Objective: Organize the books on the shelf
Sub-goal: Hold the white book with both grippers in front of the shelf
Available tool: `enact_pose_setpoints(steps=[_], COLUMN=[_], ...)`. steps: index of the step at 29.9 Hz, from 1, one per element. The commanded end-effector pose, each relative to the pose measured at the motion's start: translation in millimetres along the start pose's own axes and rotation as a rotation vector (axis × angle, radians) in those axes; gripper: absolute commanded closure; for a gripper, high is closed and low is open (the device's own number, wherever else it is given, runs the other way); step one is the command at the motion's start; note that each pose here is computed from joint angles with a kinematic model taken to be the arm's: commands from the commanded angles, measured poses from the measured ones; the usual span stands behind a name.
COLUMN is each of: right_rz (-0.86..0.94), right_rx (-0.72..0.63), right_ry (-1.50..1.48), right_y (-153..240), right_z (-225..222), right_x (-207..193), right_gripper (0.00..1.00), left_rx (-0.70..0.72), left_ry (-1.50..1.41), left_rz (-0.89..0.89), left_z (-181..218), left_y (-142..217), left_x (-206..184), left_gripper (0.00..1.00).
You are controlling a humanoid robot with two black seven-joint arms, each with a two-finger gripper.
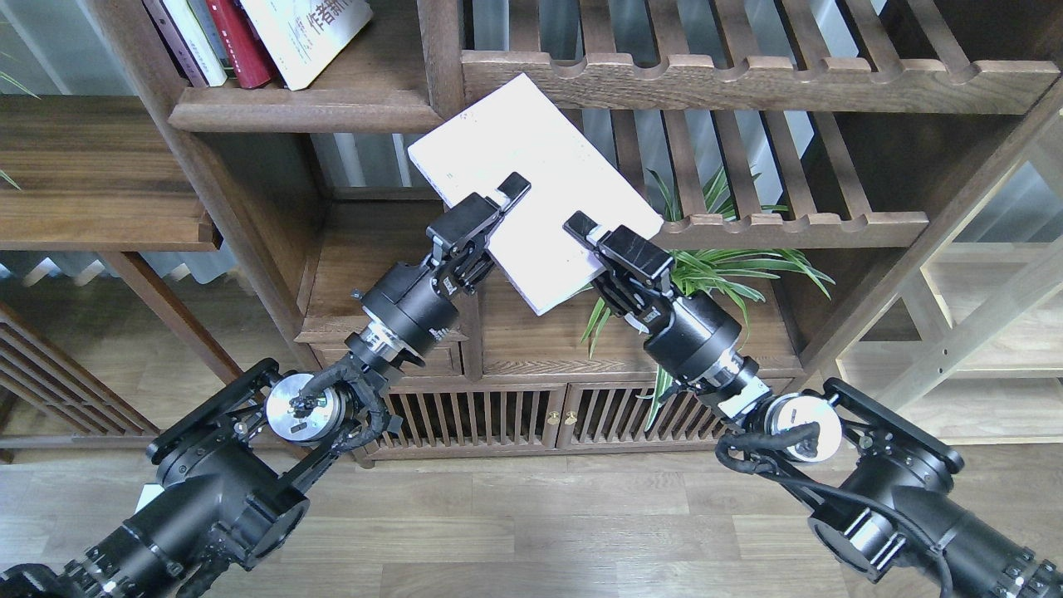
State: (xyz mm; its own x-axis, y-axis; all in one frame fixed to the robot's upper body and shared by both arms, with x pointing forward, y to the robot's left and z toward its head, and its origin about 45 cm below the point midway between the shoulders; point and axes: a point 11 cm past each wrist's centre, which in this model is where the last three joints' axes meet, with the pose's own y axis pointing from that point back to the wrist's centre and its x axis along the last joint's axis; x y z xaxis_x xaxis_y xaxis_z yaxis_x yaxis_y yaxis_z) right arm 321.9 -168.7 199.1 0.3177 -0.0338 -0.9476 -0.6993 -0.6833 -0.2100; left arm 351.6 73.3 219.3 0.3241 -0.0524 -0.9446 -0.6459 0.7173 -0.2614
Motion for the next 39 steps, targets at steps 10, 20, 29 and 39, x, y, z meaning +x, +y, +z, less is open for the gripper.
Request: enact_pose_setpoints(steps=[10, 20, 29, 39], right_rz=[-0.01, -0.011, -0.019, -0.014], right_rx=[-0.002, -0.005, -0.016, -0.013], right_ry=[0.0, -0.001, 0.0, 0.002], right_y=[-3.6, -4.3, -8.4, -7.2], right_z=[0.4, 1.6, 3.7, 3.0], right_x=[-2.3, -2.4, -4.6, -3.2], right_gripper=[0.98, 0.98, 0.98, 0.95], left_rx=[0.002, -0.007, -0.01, -0.018], left_ry=[-0.002, -0.001, 0.0, 0.001], left_rz=[-0.001, -0.001, -0.001, 0.007], left_z=[0.3, 2.6, 3.4, 4.1], left_y=[-0.7, -0.6, -0.2, 1.4], left_x=[-0.4, -0.6, -0.4, 2.3], left_gripper=[0.56, 0.64, 0.84, 0.97])
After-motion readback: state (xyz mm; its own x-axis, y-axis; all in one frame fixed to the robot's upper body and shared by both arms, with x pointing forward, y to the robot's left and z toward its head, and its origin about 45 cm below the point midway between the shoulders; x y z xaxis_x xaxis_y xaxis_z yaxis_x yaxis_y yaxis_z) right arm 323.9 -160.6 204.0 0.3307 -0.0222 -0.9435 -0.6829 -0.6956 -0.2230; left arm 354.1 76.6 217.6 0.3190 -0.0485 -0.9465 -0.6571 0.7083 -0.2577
